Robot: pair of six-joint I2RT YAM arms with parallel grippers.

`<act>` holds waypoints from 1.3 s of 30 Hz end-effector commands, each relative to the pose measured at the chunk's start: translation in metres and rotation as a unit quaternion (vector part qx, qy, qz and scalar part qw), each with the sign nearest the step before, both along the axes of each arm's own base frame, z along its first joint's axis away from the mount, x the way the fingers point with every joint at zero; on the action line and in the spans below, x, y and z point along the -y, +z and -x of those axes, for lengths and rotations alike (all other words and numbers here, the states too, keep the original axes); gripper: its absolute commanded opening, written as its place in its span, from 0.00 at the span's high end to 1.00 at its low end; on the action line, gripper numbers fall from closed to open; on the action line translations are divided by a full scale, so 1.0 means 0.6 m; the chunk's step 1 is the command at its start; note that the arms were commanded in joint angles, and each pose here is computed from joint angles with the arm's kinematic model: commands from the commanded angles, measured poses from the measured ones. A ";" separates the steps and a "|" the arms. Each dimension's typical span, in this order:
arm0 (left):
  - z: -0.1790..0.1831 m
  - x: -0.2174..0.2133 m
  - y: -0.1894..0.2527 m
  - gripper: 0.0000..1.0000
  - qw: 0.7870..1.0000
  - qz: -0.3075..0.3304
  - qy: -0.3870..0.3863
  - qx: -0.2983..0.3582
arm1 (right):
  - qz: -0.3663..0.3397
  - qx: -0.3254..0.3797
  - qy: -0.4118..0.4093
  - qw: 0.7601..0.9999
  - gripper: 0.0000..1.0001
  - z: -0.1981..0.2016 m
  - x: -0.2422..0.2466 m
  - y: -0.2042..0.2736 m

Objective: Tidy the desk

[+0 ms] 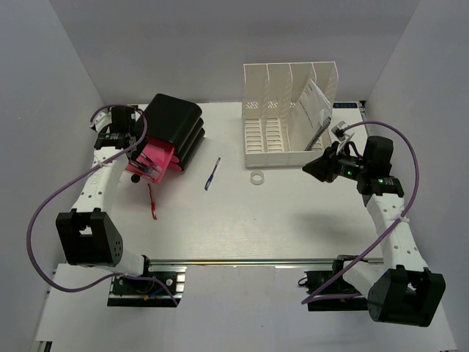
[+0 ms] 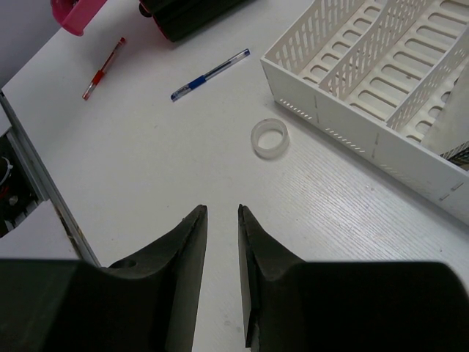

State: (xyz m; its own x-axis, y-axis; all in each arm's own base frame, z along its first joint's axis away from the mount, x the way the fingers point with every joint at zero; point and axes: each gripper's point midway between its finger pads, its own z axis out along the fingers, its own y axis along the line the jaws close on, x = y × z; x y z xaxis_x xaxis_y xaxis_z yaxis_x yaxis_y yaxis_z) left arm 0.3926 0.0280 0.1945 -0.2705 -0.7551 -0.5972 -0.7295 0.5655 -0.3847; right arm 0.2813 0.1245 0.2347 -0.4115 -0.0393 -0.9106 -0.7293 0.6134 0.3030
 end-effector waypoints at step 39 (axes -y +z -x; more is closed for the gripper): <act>0.185 -0.084 -0.091 1.00 0.995 0.034 0.056 -0.075 | -0.004 0.038 0.045 0.998 0.98 0.018 -0.008 0.017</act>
